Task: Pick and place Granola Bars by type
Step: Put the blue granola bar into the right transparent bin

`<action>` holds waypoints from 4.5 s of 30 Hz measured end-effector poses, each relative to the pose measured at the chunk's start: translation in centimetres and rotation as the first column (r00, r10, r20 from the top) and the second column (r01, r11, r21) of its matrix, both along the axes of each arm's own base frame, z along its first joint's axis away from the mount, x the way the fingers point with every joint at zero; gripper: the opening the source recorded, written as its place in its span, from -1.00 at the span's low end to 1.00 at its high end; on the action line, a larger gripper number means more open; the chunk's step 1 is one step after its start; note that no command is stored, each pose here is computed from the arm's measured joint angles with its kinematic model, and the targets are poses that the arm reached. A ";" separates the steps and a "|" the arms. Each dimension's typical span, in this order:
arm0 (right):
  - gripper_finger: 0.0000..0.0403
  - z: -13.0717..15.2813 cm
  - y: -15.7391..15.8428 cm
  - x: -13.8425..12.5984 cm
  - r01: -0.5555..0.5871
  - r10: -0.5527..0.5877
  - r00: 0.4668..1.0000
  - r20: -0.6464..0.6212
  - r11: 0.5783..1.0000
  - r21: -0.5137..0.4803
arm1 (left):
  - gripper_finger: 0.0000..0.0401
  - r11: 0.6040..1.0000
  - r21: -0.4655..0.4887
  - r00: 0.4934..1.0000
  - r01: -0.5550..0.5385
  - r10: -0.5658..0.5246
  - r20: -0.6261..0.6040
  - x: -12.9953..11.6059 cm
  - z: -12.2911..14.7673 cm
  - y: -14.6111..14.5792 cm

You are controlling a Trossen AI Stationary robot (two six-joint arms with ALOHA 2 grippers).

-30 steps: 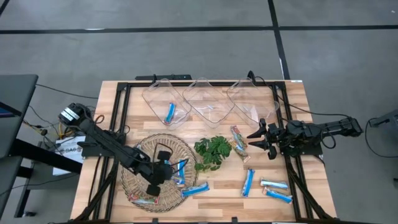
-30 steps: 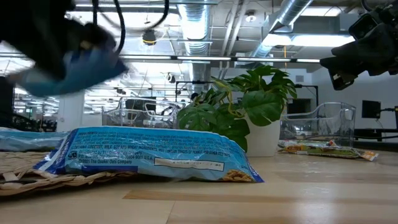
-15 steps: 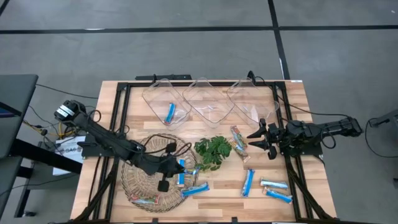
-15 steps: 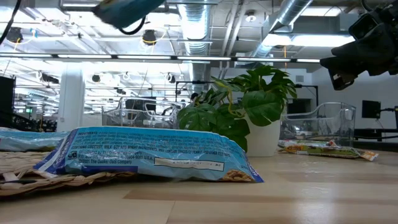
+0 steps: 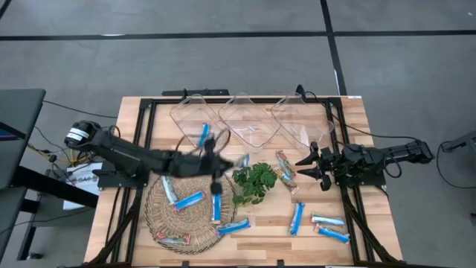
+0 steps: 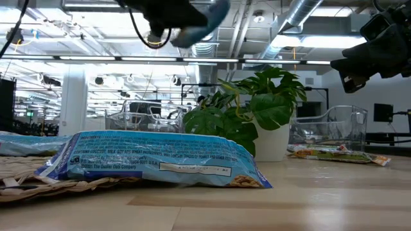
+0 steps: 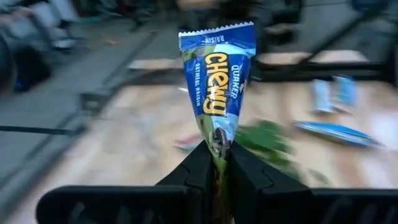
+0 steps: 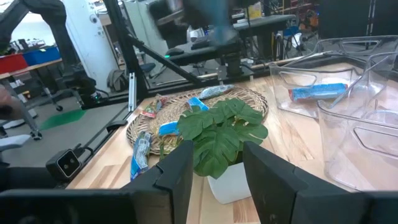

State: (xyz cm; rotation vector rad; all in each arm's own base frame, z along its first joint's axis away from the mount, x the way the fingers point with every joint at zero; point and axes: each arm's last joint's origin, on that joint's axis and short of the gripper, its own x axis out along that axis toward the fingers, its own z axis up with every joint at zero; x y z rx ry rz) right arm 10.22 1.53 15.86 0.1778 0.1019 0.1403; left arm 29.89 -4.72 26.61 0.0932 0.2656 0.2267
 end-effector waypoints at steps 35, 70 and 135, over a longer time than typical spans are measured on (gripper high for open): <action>-0.34 0.0 0.0 0.0 0.000 0.000 1.000 0.000 1.000 0.000 | -0.84 0.994 0.094 0.997 -0.052 0.046 0.063 5.2 0.3 16.8; -0.33 0.0 0.0 0.0 0.000 0.000 1.000 0.000 1.000 0.000 | -0.84 0.872 0.426 0.970 0.240 -0.204 -0.130 18.1 -0.1 17.5; -0.34 2.4 0.0 -0.1 -0.027 -0.025 0.977 0.213 0.971 0.236 | -0.84 0.944 -0.214 0.968 0.252 -0.250 0.035 17.2 2.8 14.3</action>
